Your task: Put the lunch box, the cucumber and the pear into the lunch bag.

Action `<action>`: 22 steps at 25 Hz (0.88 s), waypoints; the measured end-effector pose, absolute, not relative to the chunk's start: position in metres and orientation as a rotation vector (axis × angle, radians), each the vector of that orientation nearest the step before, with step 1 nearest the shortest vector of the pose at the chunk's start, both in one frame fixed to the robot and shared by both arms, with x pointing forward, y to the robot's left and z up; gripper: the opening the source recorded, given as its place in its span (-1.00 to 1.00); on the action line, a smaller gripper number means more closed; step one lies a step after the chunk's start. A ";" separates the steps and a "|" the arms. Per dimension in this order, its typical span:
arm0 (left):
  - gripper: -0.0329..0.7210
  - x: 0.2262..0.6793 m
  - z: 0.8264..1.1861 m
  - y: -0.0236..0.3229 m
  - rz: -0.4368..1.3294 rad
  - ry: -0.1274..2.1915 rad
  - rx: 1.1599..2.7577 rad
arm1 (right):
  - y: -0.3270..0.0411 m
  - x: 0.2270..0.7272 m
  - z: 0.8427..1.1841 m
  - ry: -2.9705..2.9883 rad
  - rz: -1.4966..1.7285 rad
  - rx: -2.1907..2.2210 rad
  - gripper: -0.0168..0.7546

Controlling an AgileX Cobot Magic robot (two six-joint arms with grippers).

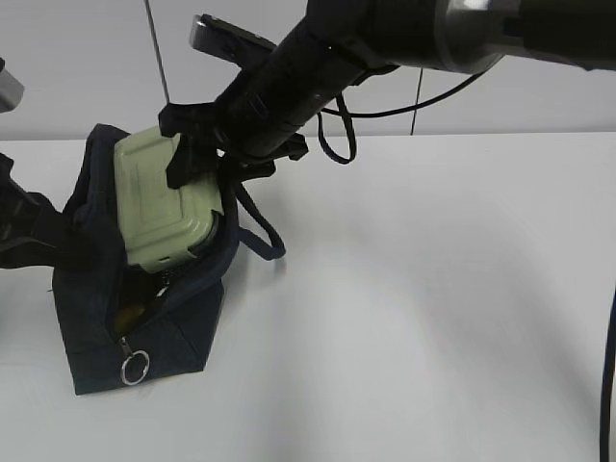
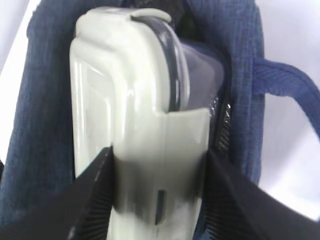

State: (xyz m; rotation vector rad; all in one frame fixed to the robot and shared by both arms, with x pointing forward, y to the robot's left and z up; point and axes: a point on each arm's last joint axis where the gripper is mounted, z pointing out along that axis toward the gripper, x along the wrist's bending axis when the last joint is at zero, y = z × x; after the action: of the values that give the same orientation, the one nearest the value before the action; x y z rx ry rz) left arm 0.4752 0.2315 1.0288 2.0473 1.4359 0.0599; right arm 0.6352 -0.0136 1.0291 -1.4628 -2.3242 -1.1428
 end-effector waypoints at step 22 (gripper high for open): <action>-0.91 0.474 1.028 0.231 0.044 1.435 2.055 | 0.008 0.635 1.051 -2.606 -1.035 -1.104 0.53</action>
State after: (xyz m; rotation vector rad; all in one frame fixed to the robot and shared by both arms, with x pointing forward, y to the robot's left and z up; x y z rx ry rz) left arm 0.4741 0.2311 1.0284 2.0547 1.4348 0.0439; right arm 0.6349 0.0082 1.0506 -1.1042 -2.6061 -1.0354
